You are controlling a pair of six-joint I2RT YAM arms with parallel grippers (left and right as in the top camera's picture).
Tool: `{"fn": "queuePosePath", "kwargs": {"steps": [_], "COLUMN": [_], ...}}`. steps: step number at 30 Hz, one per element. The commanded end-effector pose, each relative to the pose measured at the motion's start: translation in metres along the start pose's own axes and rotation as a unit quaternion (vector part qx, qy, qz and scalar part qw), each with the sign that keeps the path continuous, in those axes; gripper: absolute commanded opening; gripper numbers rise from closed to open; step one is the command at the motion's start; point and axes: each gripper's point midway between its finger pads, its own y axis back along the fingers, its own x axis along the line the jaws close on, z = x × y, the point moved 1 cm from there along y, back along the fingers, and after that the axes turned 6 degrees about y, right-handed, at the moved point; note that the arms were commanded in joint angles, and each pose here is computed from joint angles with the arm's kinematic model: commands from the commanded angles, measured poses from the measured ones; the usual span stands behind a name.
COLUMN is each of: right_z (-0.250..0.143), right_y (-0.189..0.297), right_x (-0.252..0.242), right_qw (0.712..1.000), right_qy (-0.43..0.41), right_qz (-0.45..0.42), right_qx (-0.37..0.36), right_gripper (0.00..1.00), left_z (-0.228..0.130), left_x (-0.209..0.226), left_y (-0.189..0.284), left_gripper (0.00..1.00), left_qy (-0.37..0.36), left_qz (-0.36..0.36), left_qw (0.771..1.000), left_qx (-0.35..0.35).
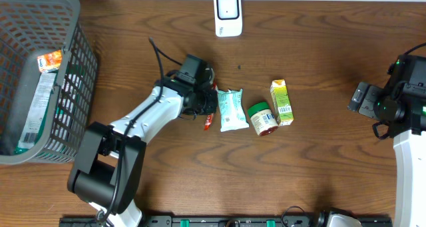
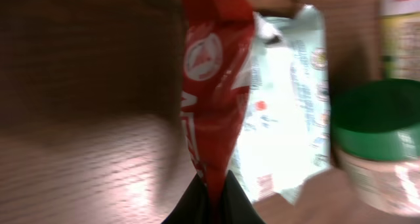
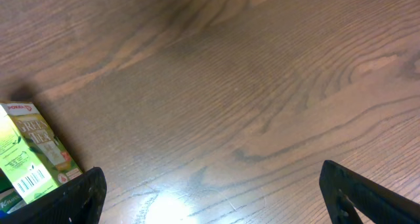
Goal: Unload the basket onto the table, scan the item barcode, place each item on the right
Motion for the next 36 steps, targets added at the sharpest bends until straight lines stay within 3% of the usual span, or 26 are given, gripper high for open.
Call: {"fn": "queuePosePath", "kwargs": {"steps": [1, 13, 22, 25, 27, 36], "right_z": [0.002, 0.002, 0.002, 0.002, 0.002, 0.002], "right_y": [0.003, 0.003, 0.003, 0.003, 0.003, 0.003], "right_x": [-0.003, -0.003, -0.003, -0.003, -0.003, -0.003], "right_qw": [1.000, 1.000, 1.000, 1.000, 1.000, 1.000], "right_qy": [0.001, 0.001, 0.001, 0.001, 0.001, 0.001], "right_qz": [-0.004, -0.004, -0.004, -0.004, -0.004, -0.004], "right_qx": [-0.005, -0.005, -0.005, -0.005, -0.005, -0.005], "right_gripper": [0.99, 0.99, 0.99, 0.99, 0.99, 0.99], "left_z": [-0.012, -0.029, -0.023, -0.019, -0.016, -0.009], "left_x": [-0.025, -0.043, -0.015, -0.007, -0.002, 0.020], "left_y": [0.007, -0.033, -0.049, -0.050, -0.053, -0.062], "left_gripper": [0.07, 0.07, 0.08, 0.17, 0.31, 0.40], "left_qy": [0.026, 0.020, 0.047, 0.051, 0.052, 0.053], "left_qz": [-0.115, -0.276, -0.234, -0.218, -0.203, -0.131], "left_qw": [0.991, 0.950, 0.962, 0.967, 0.971, 0.986], "left_qx": [0.057, 0.144, 0.135, 0.124, 0.116, 0.086]}}
